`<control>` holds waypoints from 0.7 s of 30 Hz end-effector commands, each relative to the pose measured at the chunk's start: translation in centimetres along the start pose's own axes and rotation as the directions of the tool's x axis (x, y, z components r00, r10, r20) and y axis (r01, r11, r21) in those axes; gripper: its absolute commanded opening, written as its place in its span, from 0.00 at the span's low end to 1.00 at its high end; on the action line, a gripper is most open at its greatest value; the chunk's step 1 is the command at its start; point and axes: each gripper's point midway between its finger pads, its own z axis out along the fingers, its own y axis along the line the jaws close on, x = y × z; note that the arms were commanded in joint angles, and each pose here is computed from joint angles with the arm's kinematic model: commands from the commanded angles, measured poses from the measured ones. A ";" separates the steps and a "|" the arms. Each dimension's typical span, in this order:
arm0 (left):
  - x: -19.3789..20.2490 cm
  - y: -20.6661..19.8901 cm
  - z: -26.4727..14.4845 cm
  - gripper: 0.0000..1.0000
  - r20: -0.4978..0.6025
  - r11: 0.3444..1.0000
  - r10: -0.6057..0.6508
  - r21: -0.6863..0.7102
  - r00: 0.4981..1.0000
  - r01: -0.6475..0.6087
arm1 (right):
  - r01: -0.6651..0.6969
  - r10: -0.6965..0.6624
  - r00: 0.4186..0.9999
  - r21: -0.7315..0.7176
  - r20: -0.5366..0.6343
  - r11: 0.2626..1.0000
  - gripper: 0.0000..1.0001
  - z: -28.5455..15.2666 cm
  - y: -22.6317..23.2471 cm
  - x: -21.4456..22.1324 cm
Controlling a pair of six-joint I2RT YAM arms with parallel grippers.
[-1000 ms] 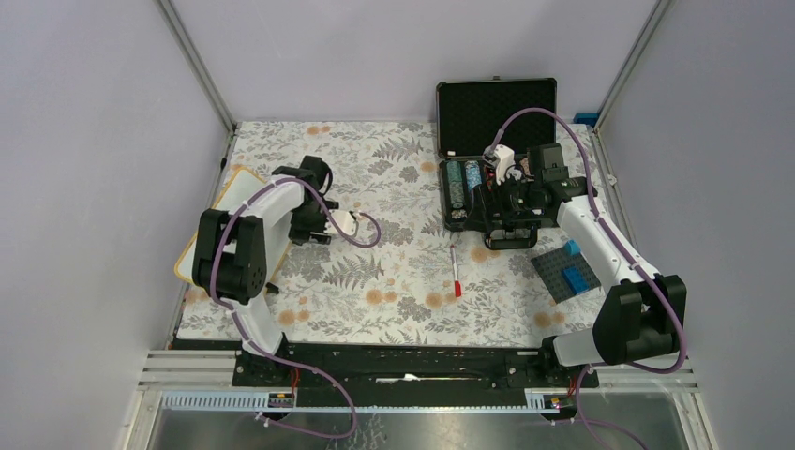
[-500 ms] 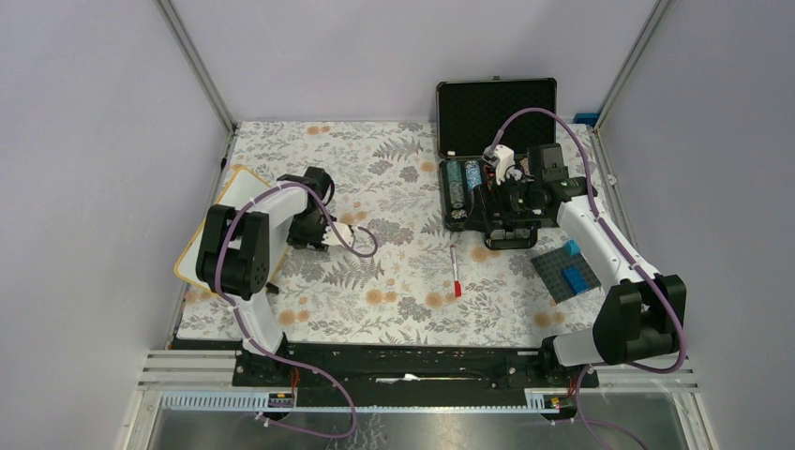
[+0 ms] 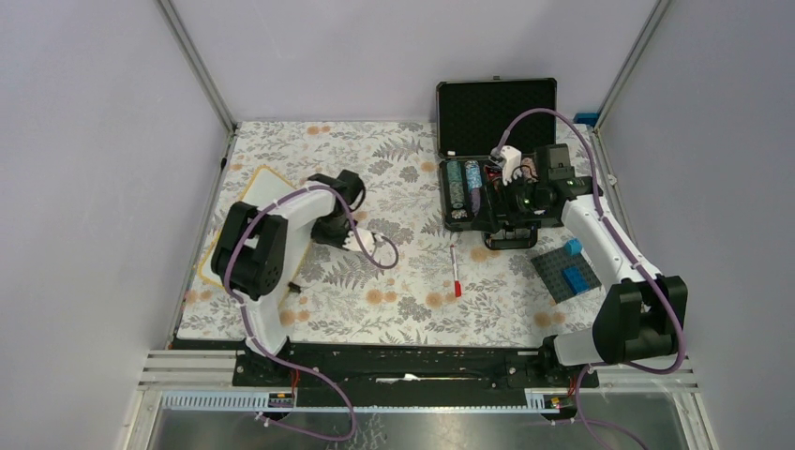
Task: Write a sentence on the whiteboard
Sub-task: Move the whiteboard to the corner of the board.
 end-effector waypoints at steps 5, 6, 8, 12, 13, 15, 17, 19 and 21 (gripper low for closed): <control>-8.8 2.9 -2.7 0.04 0.025 0.990 0.132 -0.054 0.991 -0.130 | -0.029 0.029 0.995 -0.003 0.099 1.000 1.00 -3.2 -1.1 -2.4; -10.2 2.8 -2.8 0.03 0.030 0.987 0.156 -0.047 0.987 -0.154 | -0.033 0.033 0.994 -0.001 0.100 0.999 0.99 -3.4 -1.2 -2.4; -12.7 2.8 -3.0 0.02 0.029 0.979 0.200 -0.044 0.979 -0.199 | -0.039 0.038 0.994 0.008 0.105 0.999 1.00 -3.7 -1.5 -2.3; -18.4 2.1 -3.6 0.00 0.063 0.964 0.267 -0.030 0.962 -0.266 | -0.038 0.037 0.993 0.012 0.116 0.999 1.00 -4.0 -1.6 -2.3; -19.6 1.6 -3.7 0.00 0.076 0.961 0.275 -0.018 0.958 -0.274 | -0.036 0.034 0.993 0.011 0.117 0.999 1.00 -4.1 -1.5 -2.4; -21.8 0.6 -3.8 0.00 0.095 0.955 0.297 -0.001 0.950 -0.298 | -0.057 0.051 0.989 0.037 0.137 0.998 1.00 -5.0 -2.4 -2.3; -23.2 0.0 -3.6 0.00 0.107 0.949 0.314 0.004 0.943 -0.317 | -0.056 0.049 0.988 0.045 0.146 0.997 1.00 -5.4 -2.5 -2.3; -24.2 -0.3 -3.5 0.00 0.116 0.949 0.312 0.007 0.943 -0.315 | -0.056 0.049 0.988 0.045 0.146 0.997 1.00 -5.6 -2.5 -2.1; -24.5 -0.3 -3.2 0.06 0.109 0.954 0.298 0.011 0.948 -0.301 | -0.056 0.047 0.988 0.054 0.149 0.997 1.00 -5.8 -2.6 -2.0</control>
